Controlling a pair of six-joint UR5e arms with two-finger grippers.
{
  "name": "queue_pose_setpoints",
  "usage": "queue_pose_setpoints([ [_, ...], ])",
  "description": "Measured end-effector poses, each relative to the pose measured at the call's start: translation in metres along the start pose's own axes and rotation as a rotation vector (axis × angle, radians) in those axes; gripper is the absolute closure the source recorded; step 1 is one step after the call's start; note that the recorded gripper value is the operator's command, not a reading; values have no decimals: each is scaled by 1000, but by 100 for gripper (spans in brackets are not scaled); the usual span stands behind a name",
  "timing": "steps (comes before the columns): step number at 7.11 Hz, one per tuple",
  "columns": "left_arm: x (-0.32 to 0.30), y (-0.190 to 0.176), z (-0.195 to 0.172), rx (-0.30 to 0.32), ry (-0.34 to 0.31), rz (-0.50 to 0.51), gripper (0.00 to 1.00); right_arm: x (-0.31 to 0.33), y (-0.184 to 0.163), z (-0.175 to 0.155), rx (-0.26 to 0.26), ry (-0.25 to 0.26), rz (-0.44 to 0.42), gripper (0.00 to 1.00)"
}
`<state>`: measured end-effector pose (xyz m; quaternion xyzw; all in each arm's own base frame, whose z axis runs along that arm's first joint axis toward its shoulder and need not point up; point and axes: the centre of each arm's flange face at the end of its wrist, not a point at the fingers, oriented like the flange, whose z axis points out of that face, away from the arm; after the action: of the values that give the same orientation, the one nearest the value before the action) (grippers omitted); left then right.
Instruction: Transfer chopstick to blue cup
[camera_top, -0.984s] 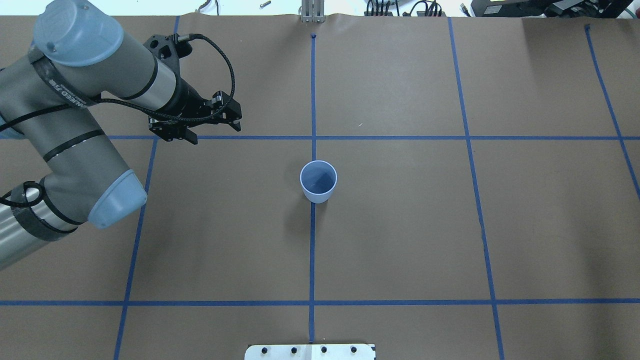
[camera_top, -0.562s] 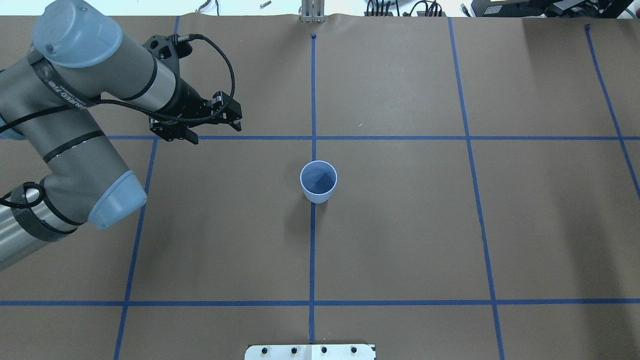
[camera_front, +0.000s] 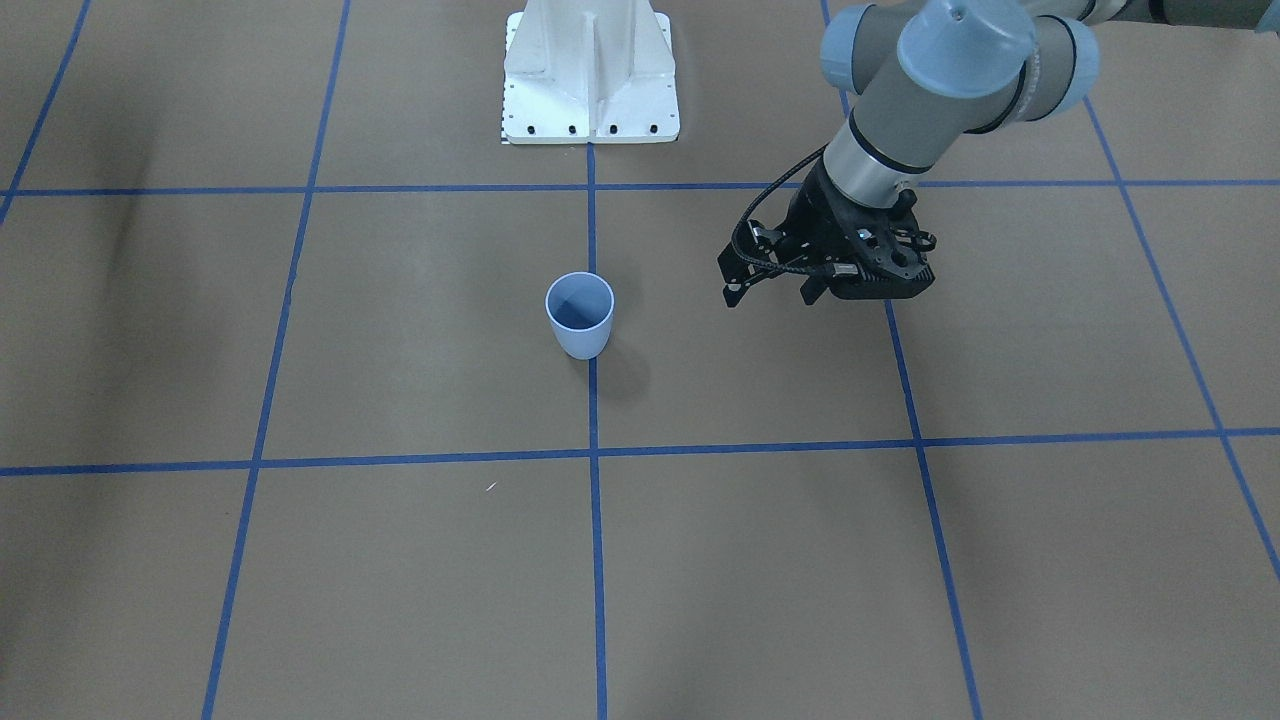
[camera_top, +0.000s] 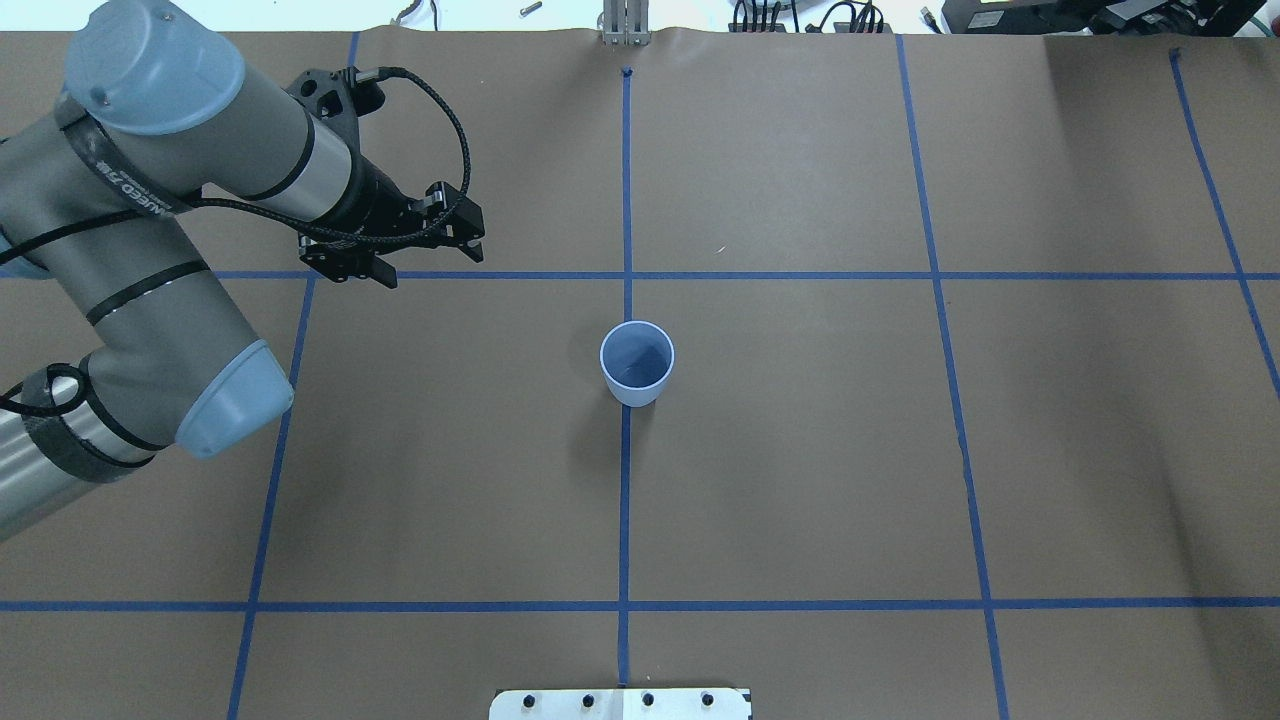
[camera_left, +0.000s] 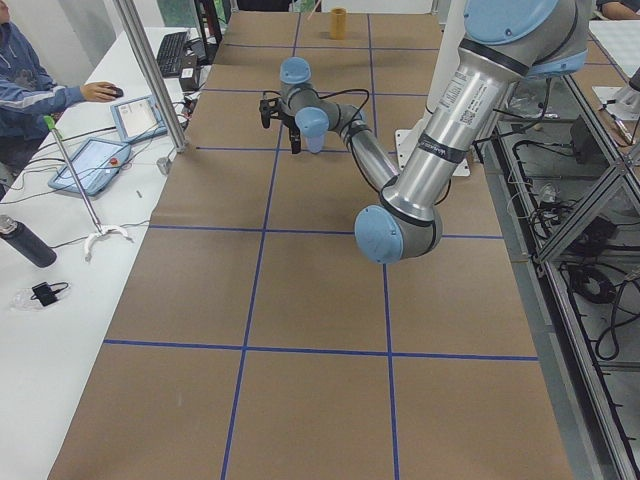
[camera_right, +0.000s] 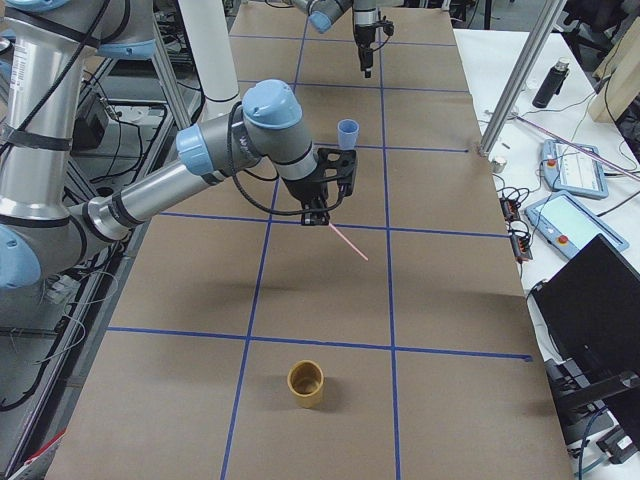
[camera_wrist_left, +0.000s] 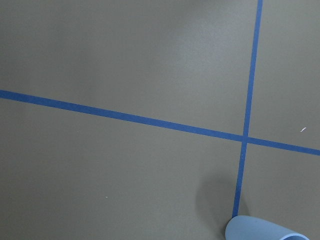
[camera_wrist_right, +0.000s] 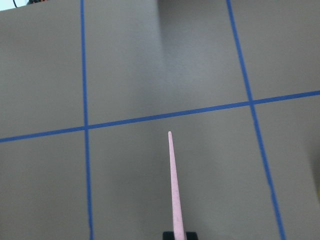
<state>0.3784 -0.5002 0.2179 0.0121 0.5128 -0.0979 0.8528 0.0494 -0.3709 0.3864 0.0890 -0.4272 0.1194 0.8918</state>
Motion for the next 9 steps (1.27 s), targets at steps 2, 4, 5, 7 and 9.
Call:
queue_pose_setpoints([
  [2,-2,0,1,-1,-3,-1,2,-106,-19,17,-41,-81,105,100],
  [4,-3,-1,2,-1,-5,1,2,-208,-13,28,-117,-156,232,100],
  [5,-4,-1,3,-2,-8,1,2,-261,-7,29,-169,-172,299,100],
  [7,-7,-2,7,-2,-9,2,2,-347,7,37,-272,-154,342,100],
  [9,-8,-3,7,-2,-8,1,2,-408,30,68,-374,-123,334,100],
])
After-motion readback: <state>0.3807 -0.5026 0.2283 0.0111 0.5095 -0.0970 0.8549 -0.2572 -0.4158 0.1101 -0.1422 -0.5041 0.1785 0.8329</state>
